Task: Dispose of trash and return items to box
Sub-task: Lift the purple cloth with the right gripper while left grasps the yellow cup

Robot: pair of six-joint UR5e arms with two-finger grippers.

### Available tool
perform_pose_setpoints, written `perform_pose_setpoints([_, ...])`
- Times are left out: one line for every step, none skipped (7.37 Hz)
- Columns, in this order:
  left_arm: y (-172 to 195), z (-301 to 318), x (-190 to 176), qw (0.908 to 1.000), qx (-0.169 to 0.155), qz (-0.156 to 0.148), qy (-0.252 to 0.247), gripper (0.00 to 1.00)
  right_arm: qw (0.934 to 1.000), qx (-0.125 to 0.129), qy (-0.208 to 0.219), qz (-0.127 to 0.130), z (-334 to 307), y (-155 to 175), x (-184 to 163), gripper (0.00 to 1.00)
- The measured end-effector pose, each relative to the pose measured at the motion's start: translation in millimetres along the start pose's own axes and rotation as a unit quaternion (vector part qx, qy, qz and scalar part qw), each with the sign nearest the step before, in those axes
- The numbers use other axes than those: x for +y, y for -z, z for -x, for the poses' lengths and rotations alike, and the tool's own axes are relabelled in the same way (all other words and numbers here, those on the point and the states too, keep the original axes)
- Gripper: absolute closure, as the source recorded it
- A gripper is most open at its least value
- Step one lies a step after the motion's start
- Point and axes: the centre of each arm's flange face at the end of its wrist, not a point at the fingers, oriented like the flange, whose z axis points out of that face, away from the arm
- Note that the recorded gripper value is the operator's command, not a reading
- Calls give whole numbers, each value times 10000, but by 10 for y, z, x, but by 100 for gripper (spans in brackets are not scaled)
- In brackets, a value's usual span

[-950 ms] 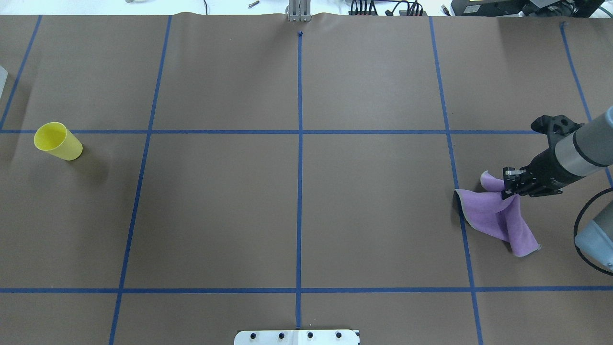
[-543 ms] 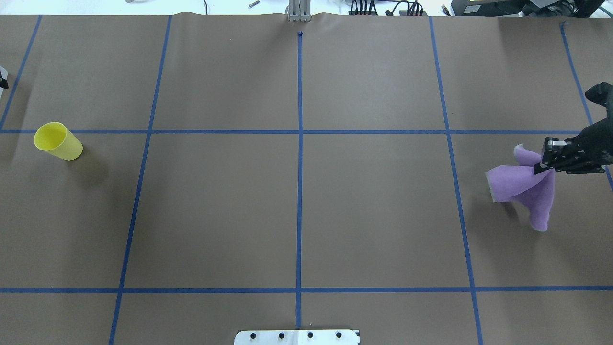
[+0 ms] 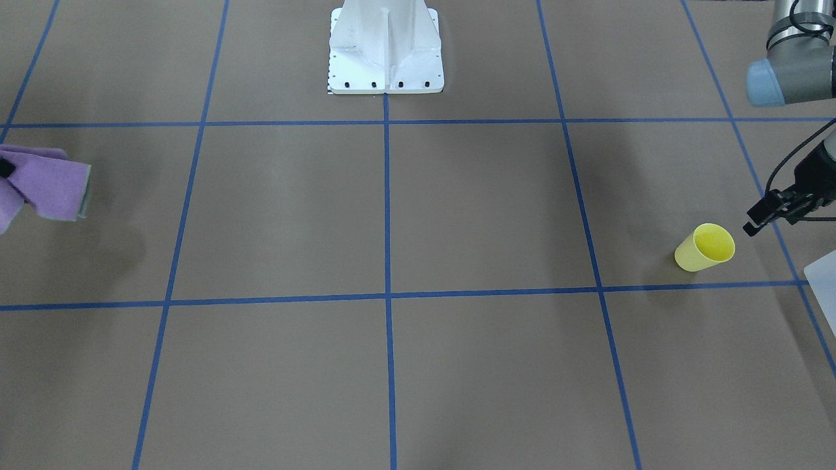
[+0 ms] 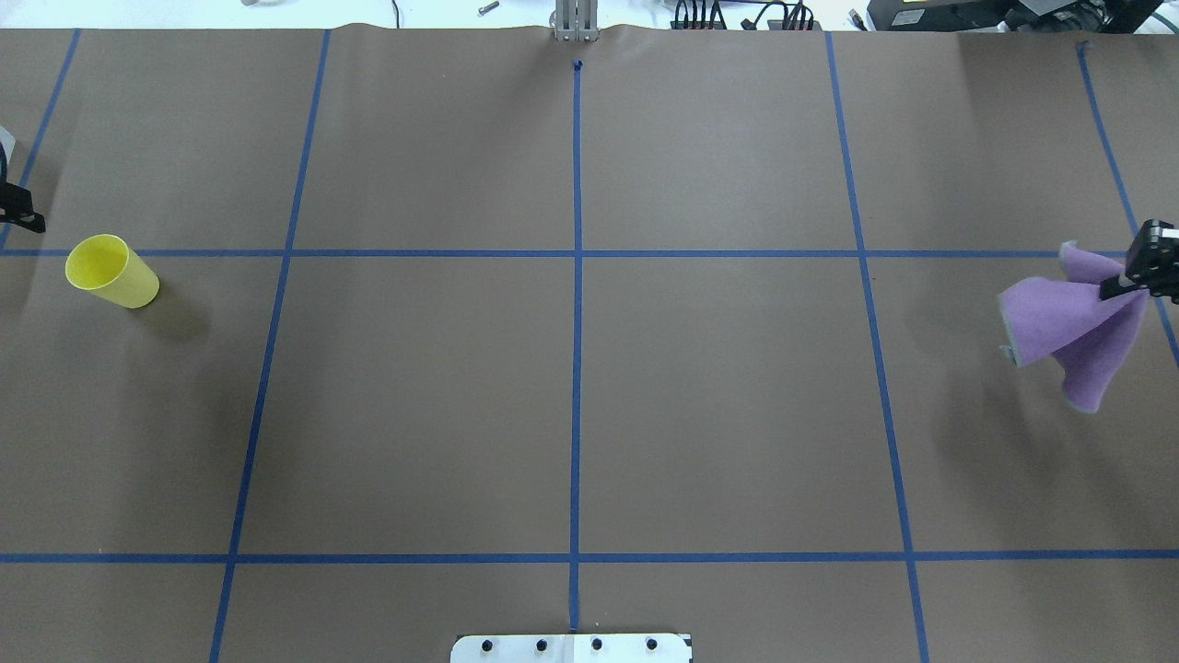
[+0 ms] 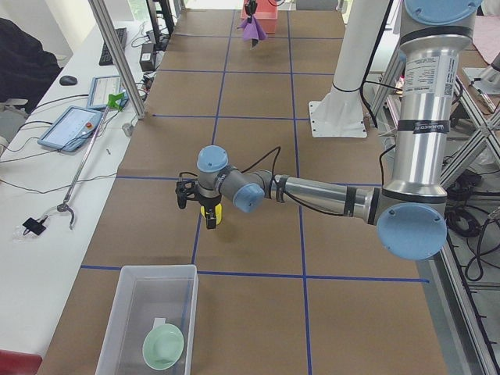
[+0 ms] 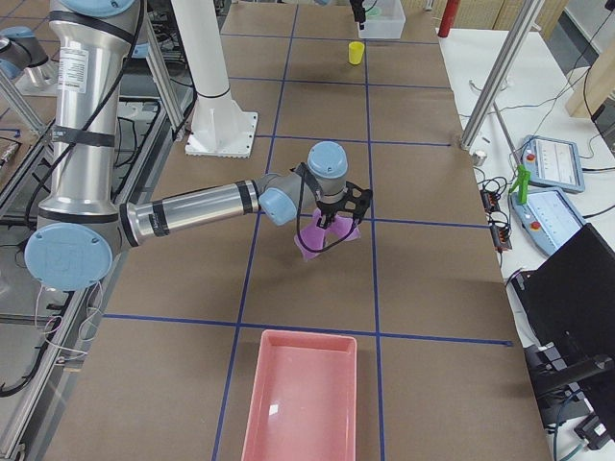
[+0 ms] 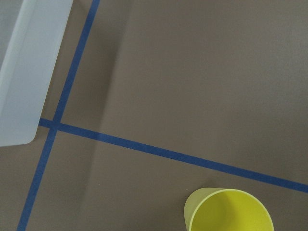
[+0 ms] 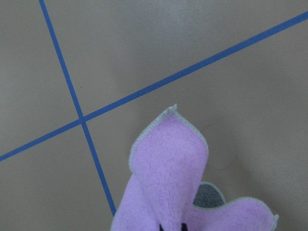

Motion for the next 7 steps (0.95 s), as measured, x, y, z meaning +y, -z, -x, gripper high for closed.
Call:
perform_pose_setpoints([-79,-12,10,10000,-31,49,-20,5,10000,14,14,-92,-119,105,-49,100])
perform_pose_setpoints([-154,-26,5,9999,-59,94,-26,8,9997,96,126,-170,-258,227,-126,100])
perform_pose_setpoints([-213,-49,7,9999,-76,135,-39,9,9991,214,281,-214,-402,356,-211,100])
perform_pose_setpoints([-262,-86,15,9998,-81,173,-59,11,9984,315,406,-234,-522,471,-276,100])
perform_pose_setpoints([-327,-126,4,9997,-95,214,-76,11,9978,376,486,-250,-601,557,-311,100])
perform_pose_setpoints([-402,-143,-21,9996,-118,253,-81,16,9974,402,526,-274,-650,610,-329,100])
perform_pose_setpoints([-486,-147,-34,9995,-131,287,-95,31,9972,415,546,-306,-682,647,-339,100])
